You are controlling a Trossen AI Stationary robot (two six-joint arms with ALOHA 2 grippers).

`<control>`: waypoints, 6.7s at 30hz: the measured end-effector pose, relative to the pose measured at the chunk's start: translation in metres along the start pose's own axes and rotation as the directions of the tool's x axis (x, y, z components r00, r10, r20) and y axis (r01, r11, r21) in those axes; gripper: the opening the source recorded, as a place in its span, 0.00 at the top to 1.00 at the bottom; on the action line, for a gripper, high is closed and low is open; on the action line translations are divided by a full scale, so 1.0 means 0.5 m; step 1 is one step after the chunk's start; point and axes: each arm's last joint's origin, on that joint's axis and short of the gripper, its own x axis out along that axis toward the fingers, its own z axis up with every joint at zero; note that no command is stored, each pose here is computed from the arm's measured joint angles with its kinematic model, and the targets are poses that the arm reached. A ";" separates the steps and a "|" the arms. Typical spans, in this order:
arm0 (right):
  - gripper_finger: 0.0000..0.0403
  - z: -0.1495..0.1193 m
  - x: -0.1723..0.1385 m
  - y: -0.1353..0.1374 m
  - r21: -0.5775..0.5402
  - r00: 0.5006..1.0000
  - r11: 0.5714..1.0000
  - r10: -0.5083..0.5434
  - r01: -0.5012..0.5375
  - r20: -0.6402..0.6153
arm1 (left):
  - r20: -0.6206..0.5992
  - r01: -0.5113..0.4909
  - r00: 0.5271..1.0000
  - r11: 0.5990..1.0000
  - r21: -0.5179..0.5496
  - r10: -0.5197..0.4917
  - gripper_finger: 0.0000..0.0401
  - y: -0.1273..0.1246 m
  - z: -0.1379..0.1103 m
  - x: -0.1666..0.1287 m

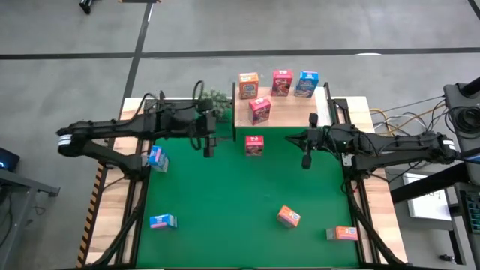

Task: Stack cereal on shelf
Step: Put the left red cereal box on the shelf aligned with the other red cereal box

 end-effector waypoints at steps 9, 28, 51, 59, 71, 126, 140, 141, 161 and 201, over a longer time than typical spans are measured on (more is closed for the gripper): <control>0.98 0.040 0.047 -0.017 -0.004 0.992 0.998 -0.068 0.069 0.105 | 0.010 0.000 1.000 1.000 -0.019 0.001 0.49 -0.022 -0.074 -0.052; 0.98 0.233 0.134 -0.174 -0.080 0.928 0.994 -0.099 0.075 -0.359 | 0.024 -0.006 1.000 1.000 0.023 0.006 0.49 -0.028 -0.101 -0.077; 0.52 0.234 0.241 -0.300 0.078 0.808 0.976 0.212 -0.202 -0.550 | 0.037 -0.009 0.999 1.000 -0.015 0.010 0.49 -0.027 -0.098 -0.077; 0.43 0.231 0.279 -0.314 0.081 0.770 0.974 0.218 -0.212 -0.600 | 0.058 -0.016 0.998 1.000 -0.017 0.017 0.49 -0.026 -0.094 -0.077; 0.35 0.231 0.285 -0.316 0.018 0.746 0.965 0.214 -0.262 -0.631 | 0.062 -0.018 0.998 1.000 -0.017 0.019 0.49 -0.025 -0.093 -0.077; 0.48 0.193 0.289 -0.309 0.044 0.692 0.962 0.224 -0.268 -0.687 | 0.068 -0.021 0.997 1.000 -0.014 0.022 0.49 -0.025 -0.092 -0.077; 0.48 0.207 0.215 -0.357 0.100 0.651 0.995 0.067 0.013 -0.756 | 0.068 -0.021 0.997 1.000 -0.014 0.022 0.49 -0.025 -0.092 -0.077; 0.48 0.209 0.207 -0.361 0.109 0.651 0.994 0.063 0.031 -0.757 | 0.068 -0.022 0.997 1.000 -0.014 0.022 0.49 -0.025 -0.092 -0.077; 0.48 0.168 0.155 -0.367 0.106 0.705 0.986 -0.015 0.127 -0.709 | 0.058 -0.018 0.998 1.000 -0.006 0.019 0.49 -0.026 -0.094 -0.077; 0.46 0.154 0.158 -0.370 0.069 0.692 0.994 -0.011 0.088 -0.722 | 0.058 -0.018 0.998 1.000 -0.006 0.019 0.49 -0.026 -0.094 -0.077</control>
